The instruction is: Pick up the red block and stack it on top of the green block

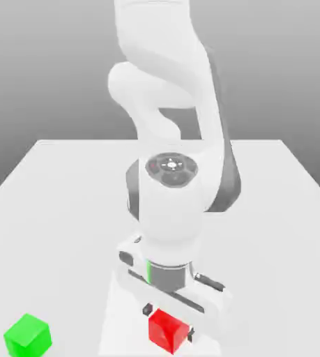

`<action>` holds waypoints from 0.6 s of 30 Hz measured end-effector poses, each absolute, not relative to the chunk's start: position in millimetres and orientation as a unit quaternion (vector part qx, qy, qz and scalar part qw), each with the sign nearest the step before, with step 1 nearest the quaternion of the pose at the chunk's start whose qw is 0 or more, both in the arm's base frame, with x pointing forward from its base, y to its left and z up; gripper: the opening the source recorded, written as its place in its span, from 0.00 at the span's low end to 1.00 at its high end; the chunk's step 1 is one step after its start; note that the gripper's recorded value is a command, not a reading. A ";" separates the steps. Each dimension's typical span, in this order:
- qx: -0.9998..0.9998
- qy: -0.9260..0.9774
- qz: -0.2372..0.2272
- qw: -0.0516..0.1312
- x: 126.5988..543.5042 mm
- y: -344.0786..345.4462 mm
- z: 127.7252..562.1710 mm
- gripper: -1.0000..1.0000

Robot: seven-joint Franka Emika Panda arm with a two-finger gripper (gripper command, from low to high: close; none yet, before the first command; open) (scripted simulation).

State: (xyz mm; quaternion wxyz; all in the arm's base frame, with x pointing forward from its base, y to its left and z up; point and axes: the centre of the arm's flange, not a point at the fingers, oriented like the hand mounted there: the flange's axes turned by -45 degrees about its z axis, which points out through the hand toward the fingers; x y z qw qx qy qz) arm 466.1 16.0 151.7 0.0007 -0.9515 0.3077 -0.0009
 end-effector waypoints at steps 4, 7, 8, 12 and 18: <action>-0.951 0.308 -0.001 0.001 466.0 16.0 149.8 0.00; -0.951 0.309 -0.002 0.001 467.2 15.9 180.4 0.00; -0.951 0.308 -0.001 0.001 466.7 15.9 192.0 0.00; -0.906 0.424 -0.001 0.000 480.1 -43.9 218.1 0.00; -0.766 0.643 -0.001 0.000 483.5 -177.6 238.0 0.00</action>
